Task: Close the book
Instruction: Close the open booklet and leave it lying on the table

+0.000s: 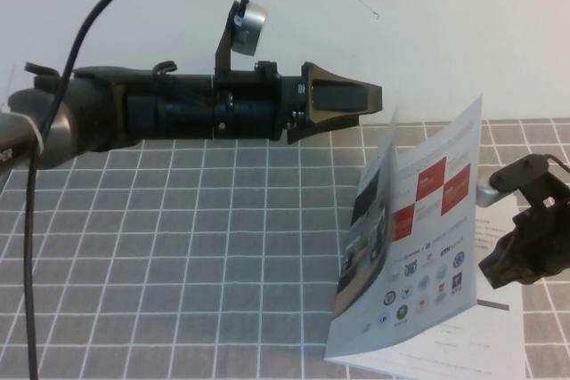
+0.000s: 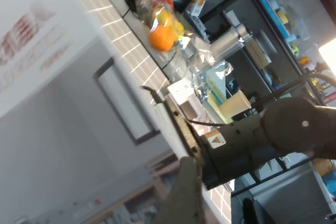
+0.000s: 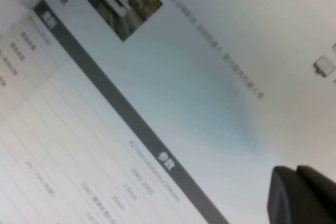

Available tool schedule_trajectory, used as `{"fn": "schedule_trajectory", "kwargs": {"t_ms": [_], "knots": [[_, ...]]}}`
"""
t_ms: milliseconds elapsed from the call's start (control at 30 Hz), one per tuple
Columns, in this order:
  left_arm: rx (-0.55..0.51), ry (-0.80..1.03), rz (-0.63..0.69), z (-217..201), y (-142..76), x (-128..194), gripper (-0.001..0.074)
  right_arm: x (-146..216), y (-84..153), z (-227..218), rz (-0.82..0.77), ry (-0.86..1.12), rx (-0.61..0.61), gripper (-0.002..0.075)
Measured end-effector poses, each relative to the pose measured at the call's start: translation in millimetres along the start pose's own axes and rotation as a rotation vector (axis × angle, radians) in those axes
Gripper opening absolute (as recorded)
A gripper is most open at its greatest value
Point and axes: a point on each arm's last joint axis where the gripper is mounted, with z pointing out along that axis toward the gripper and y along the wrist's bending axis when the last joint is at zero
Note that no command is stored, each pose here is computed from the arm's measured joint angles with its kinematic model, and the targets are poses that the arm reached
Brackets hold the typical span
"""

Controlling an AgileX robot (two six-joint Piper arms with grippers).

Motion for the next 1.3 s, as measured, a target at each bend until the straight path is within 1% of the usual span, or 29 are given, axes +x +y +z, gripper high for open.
{"fn": "schedule_trajectory", "kwargs": {"t_ms": [233, 300, 333, 400, 433, 533, 567, 633, 733, 833, 1000, 1100, 1200, 1300], "knots": [[0.014, -0.013, 0.037, -5, -21, -6, 0.0611, -9, 3, -22, -0.033, -0.063, 0.040, -0.0003], [0.018, -0.017, 0.049, -6, -27, -8, 0.0585, -11, 5, -32, -0.069, -0.079, 0.061, -0.0003], [0.021, -0.020, 0.053, -7, -31, -9, 0.0556, -14, 5, -39, -0.093, -0.090, 0.078, -0.0003], [0.026, -0.023, 0.055, -9, -40, -10, 0.0471, -20, 7, -54, -0.138, -0.105, 0.101, -0.0003], [0.027, -0.030, 0.060, -12, -44, -12, 0.0407, -25, 8, -63, -0.149, -0.118, 0.109, -0.0003], [0.031, -0.052, 0.091, -23, -58, -18, 0.0162, -43, 14, -94, -0.144, -0.174, 0.112, -0.0003], [0.026, -0.064, 0.102, -29, -62, -21, 0.0106, -47, 16, -101, -0.137, -0.188, 0.107, -0.0003], [0.016, -0.088, 0.122, -39, -68, -26, 0.0049, -57, 21, -114, -0.130, -0.207, 0.088, -0.0003], [-0.009, -0.124, 0.162, -57, -79, -32, 0.0015, -60, 24, -117, -0.129, -0.202, 0.063, -0.0003], [-0.073, -0.104, 0.243, -75, -95, -33, 0.0004, -59, 24, -107, -0.098, -0.167, 0.024, -0.0003], [-0.279, -0.027, 0.435, -95, -129, -26, 0.0001, -54, 24, -78, -0.032, -0.123, -0.065, -0.0003], [-0.375, 0.002, 0.538, -105, -156, -19, 0.0001, -52, 28, -54, -0.026, -0.078, -0.104, -0.0003], [-0.464, 0.001, 0.590, -115, -180, -13, 0.0001, -52, 36, -30, -0.040, -0.039, -0.125, -0.0003], [-0.583, 0.014, 0.626, -126, -195, -6, 0.0001, -50, 45, -4, -0.063, 0.009, -0.150, -0.0003]]}}
